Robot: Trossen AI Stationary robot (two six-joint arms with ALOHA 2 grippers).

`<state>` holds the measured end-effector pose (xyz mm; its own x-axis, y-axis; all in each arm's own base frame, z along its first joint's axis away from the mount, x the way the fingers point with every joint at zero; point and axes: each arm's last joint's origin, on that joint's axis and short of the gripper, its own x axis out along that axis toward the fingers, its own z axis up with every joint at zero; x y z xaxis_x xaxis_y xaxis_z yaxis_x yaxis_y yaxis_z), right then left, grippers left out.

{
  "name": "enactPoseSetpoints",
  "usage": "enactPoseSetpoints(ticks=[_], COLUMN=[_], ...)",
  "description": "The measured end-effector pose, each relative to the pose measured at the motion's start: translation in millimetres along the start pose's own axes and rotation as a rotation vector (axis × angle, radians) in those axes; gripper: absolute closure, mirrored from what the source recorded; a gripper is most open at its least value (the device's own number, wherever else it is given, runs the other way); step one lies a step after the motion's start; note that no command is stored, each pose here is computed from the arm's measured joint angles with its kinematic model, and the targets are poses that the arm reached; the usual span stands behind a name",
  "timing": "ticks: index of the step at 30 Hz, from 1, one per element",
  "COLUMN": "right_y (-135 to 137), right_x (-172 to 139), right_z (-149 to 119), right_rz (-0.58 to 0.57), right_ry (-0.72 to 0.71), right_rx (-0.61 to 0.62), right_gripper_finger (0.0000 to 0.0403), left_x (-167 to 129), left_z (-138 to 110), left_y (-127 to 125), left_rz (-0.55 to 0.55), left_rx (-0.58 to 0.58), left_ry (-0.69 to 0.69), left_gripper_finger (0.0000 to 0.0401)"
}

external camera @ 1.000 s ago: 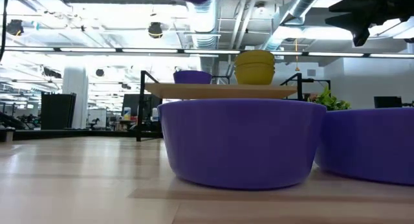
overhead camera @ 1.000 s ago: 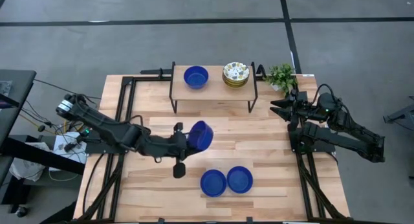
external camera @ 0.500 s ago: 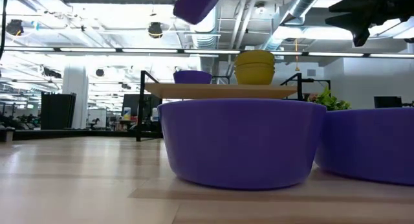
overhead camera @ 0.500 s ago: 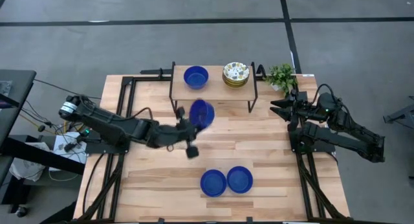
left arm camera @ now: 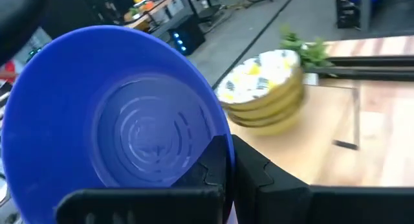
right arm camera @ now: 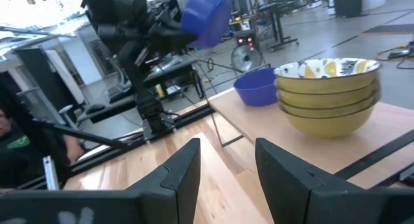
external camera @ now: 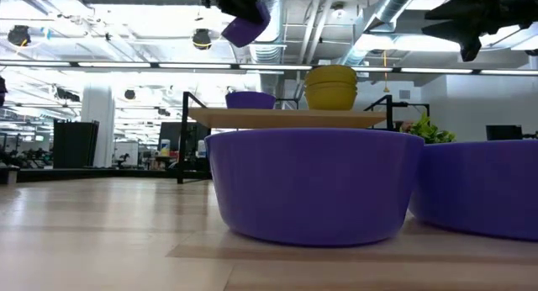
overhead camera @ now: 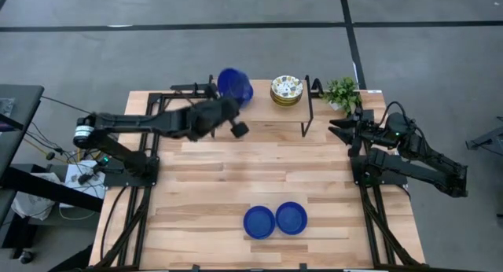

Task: Pick & Place Mini bowls
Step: Stack the blue bowl on top of the blue bowl on the shelf

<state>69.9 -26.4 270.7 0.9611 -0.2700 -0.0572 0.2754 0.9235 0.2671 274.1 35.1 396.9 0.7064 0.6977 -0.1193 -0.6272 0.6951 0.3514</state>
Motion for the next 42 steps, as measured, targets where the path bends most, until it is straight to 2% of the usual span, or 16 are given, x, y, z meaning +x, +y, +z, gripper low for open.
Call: enactPoseSetpoints(ticks=[7,10,13,19,22,28,33,42], right_y=[0,0,0,0,0,0,0,0], right_x=[0,0,0,0,0,0,0,0], right_z=[0,0,0,0,1,1,1,1], right_rz=[-0.01,-0.01,-0.01,-0.01,-0.008,-0.008,-0.008,-0.009], right_ry=[-0.003,-0.003,-0.003,-0.004,-0.011,-0.01,-0.01,-0.01], right_rx=[0.0,0.0,0.0,0.002,0.001,0.001,0.001,0.0], right_gripper_finger=[0.0264,0.0264,0.0266,0.0264,0.0264,0.0265,0.0264,0.0264], left_x=[23,34,49,83,91,86,76,79], left_z=[-7,-14,-19,-14,-9,3,14,-1], left_y=[30,31,25,18,20,32,47,55], left_rz=[0.041,0.043,0.0,-0.07,-0.095,-0.201,-0.28,-0.419], left_rx=[-0.015,-0.001,0.031,0.3,0.392,0.553,0.53,0.569], left_ry=[0.03,0.062,0.109,0.243,0.311,0.359,0.319,0.393], left_gripper_finger=[0.0398,0.0398,0.0398,0.0398,0.0397,0.0397,0.0396,0.0396])
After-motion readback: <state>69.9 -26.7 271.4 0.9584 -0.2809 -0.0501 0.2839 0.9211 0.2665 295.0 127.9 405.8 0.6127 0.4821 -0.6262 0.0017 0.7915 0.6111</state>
